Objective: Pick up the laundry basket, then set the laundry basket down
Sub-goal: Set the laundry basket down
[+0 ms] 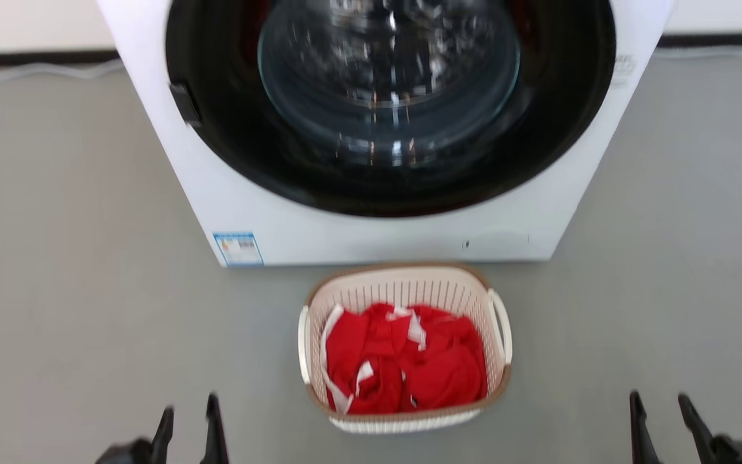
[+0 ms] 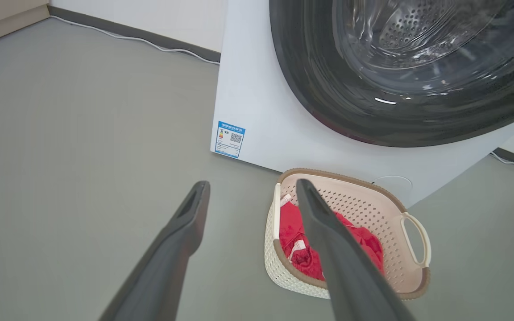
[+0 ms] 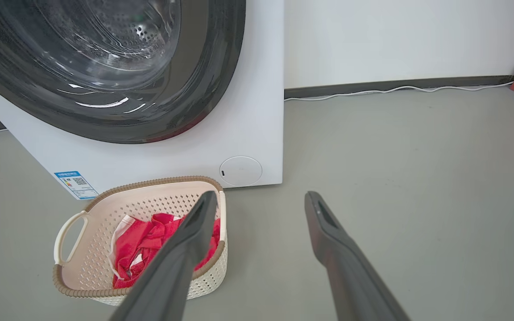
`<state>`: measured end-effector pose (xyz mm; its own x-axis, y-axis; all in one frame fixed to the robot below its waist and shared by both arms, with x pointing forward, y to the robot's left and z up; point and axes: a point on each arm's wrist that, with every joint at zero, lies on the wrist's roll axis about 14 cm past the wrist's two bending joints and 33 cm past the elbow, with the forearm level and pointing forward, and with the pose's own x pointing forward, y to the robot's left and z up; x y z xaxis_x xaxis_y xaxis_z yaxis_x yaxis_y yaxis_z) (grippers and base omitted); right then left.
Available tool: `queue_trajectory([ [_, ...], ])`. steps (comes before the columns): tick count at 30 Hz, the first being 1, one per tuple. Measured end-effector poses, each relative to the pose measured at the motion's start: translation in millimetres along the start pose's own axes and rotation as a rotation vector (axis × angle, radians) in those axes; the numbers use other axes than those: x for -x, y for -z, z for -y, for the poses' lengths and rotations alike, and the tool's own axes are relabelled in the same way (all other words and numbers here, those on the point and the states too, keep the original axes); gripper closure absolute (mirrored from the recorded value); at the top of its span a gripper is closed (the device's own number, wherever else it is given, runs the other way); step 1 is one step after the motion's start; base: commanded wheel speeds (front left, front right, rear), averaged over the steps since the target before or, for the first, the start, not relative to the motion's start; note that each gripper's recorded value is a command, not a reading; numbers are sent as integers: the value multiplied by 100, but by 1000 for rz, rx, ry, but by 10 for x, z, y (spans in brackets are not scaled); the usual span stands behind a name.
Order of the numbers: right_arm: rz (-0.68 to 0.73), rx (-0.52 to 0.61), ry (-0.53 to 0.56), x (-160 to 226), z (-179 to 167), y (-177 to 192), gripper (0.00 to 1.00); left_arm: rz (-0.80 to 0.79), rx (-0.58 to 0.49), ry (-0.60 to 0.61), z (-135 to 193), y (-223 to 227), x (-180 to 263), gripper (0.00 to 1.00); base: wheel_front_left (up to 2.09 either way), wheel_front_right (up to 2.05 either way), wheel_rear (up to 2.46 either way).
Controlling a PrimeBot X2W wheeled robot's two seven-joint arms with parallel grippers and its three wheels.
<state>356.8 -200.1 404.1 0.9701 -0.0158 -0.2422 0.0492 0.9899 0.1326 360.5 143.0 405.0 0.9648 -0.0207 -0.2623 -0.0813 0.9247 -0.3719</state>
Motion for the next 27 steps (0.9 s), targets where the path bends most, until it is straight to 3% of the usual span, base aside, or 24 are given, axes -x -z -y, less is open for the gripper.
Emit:
queue_trajectory([
  [11,116,13,-8,438,-6,-266,0,102,3,9,-88,-194,513,0,0,0,0],
  [17,175,15,-17,511,-36,-426,0,143,10,29,-48,-295,589,0,0,0,0],
  [27,166,12,-8,579,-8,-378,0,144,7,45,-2,-295,600,0,0,0,0],
])
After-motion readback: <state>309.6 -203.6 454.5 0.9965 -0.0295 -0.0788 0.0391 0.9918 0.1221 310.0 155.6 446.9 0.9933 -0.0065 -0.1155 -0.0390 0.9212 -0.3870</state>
